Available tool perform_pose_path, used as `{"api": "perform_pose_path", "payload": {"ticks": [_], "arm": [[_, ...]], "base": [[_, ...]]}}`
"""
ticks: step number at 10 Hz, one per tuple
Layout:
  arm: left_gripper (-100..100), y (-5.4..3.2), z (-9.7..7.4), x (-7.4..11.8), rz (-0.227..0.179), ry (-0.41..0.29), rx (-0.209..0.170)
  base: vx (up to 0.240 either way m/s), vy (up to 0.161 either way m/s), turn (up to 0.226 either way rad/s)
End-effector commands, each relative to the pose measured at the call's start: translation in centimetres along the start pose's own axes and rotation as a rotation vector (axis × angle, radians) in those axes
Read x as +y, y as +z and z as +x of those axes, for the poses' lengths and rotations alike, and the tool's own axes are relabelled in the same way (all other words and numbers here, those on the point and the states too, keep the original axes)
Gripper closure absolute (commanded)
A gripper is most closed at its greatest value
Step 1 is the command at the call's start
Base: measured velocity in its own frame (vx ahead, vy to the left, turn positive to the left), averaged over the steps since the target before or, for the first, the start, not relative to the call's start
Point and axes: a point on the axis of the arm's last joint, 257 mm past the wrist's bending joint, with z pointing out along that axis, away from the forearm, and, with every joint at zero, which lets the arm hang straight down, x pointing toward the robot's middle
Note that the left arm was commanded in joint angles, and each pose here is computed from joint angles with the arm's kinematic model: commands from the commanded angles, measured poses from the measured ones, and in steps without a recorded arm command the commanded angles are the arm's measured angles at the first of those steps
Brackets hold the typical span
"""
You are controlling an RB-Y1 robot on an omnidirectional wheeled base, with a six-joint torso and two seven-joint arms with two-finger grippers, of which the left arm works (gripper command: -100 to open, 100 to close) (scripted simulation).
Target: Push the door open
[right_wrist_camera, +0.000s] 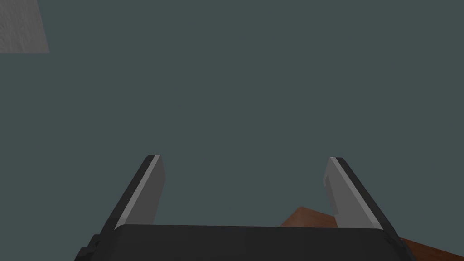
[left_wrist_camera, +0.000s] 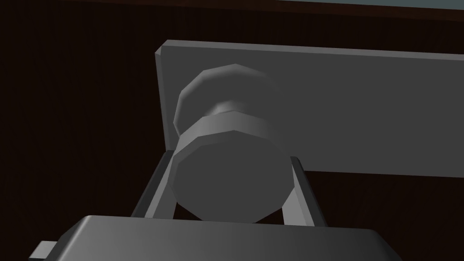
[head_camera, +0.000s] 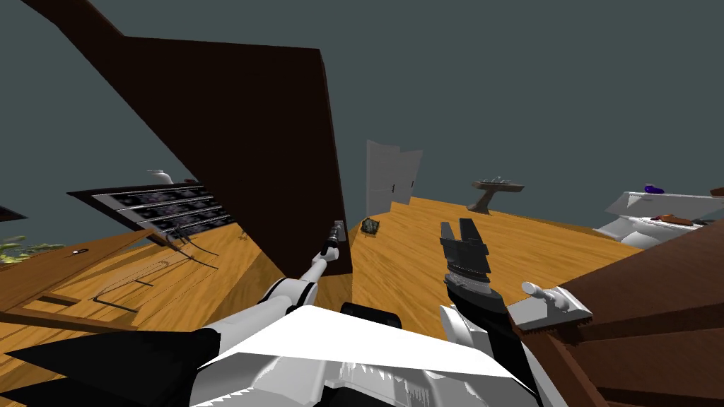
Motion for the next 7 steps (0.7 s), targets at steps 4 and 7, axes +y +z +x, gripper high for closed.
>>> {"api": "perform_pose_path", "payload": {"ticks": [4, 7], "arm": [[100, 0.30, -3.3, -0.5, 0.011, -0.002, -0.060], [100, 0.28, -5.1, -0.6, 0.012, -0.003, -0.093]], "base": [[0.198, -0.095, 0.062], [0.186, -0.081, 0.053]]}}
